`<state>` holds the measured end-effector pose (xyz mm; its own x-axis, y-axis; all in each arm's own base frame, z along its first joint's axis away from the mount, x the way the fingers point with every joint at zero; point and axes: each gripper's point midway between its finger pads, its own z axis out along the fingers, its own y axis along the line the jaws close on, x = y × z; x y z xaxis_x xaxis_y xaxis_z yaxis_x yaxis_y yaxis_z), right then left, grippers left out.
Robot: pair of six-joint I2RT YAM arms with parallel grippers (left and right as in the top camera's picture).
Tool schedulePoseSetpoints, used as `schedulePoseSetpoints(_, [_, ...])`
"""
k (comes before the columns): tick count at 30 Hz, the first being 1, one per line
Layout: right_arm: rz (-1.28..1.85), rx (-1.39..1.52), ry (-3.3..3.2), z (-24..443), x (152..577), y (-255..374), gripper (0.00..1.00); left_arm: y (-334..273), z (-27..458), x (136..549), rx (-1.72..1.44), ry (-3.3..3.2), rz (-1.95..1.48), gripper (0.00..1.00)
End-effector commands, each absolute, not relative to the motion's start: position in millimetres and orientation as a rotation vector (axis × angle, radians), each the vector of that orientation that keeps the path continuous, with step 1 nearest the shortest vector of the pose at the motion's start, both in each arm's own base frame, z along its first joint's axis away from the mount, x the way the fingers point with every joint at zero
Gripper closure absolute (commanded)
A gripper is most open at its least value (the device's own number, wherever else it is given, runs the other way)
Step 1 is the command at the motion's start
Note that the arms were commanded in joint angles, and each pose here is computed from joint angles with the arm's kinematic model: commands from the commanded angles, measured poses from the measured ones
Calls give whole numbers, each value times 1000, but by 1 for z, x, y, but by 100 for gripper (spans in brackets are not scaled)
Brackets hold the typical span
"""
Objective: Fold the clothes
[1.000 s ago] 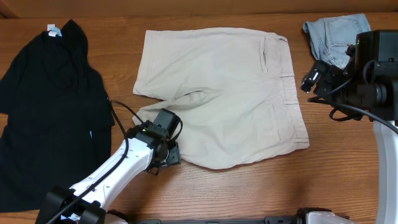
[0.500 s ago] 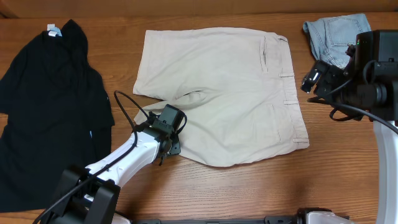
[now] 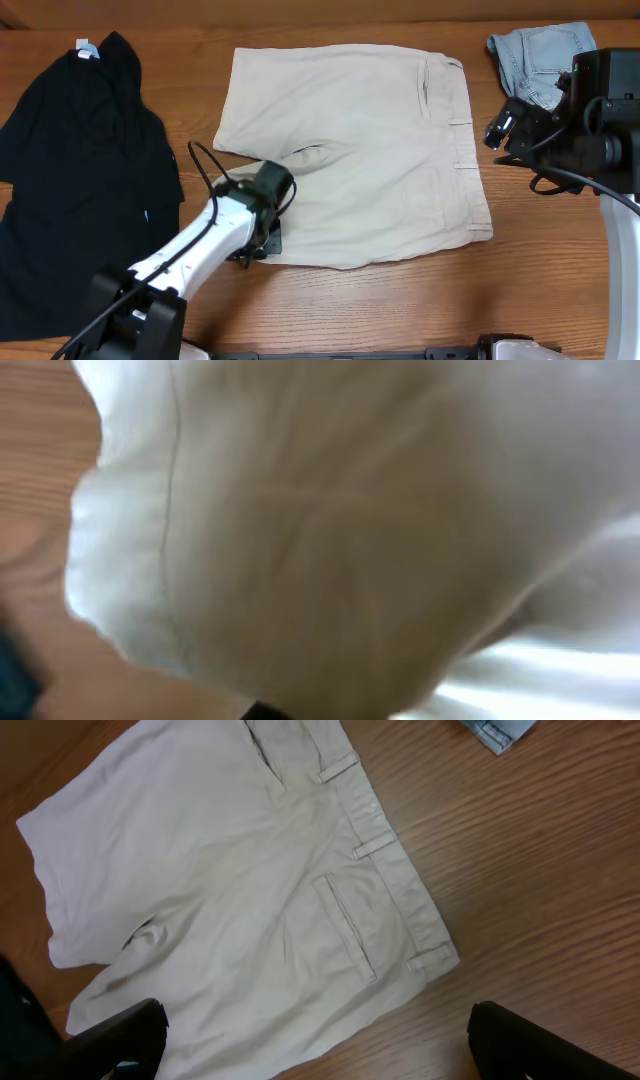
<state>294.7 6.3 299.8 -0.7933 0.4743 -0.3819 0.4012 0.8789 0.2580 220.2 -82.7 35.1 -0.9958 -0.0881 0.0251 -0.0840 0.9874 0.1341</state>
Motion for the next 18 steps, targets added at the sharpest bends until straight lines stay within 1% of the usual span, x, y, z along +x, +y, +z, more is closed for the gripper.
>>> schedulePoseSetpoints(1, [209, 652, 2624, 295, 295, 4, 0, -88, 73, 237, -5, -3098, -122, 92])
schedulePoseSetpoints(2, [206, 656, 2635, 292, 295, 4, 0, -86, 81, 235, -27, -3079, -120, 87])
schedulePoseSetpoints(3, [201, 661, 2653, 288, 294, 5, 0, -83, 88, 232, -37, -3057, -131, 76])
schedulePoseSetpoints(5, [193, 669, 2681, 281, 291, 5, 0, -81, 95, 227, -59, -3031, -142, 63])
schedulePoseSetpoints(6, [187, 675, 2702, 275, 289, 5, 0, -80, 96, 224, -67, -3019, -148, 55])
schedulePoseSetpoints(8, [176, 687, 2741, 263, 285, 5, 0, -79, 96, 221, -66, -3002, -157, 44])
schedulePoseSetpoints(9, [169, 704, 2769, 253, 282, 5, 0, -79, 95, 218, -63, -2993, -147, 36])
schedulePoseSetpoints(11, [169, 748, 2794, 241, 278, 5, 0, -84, 93, 218, -36, -2990, -105, 33])
schedulePoseSetpoints(14, [193, 823, 2800, 229, 276, 8, 0, -94, 93, 220, 15, -2996, -28, 32])
schedulePoseSetpoints(18, [220, 905, 2738, 225, 276, 9, 0, -103, 93, 222, 17, -3001, 44, 27])
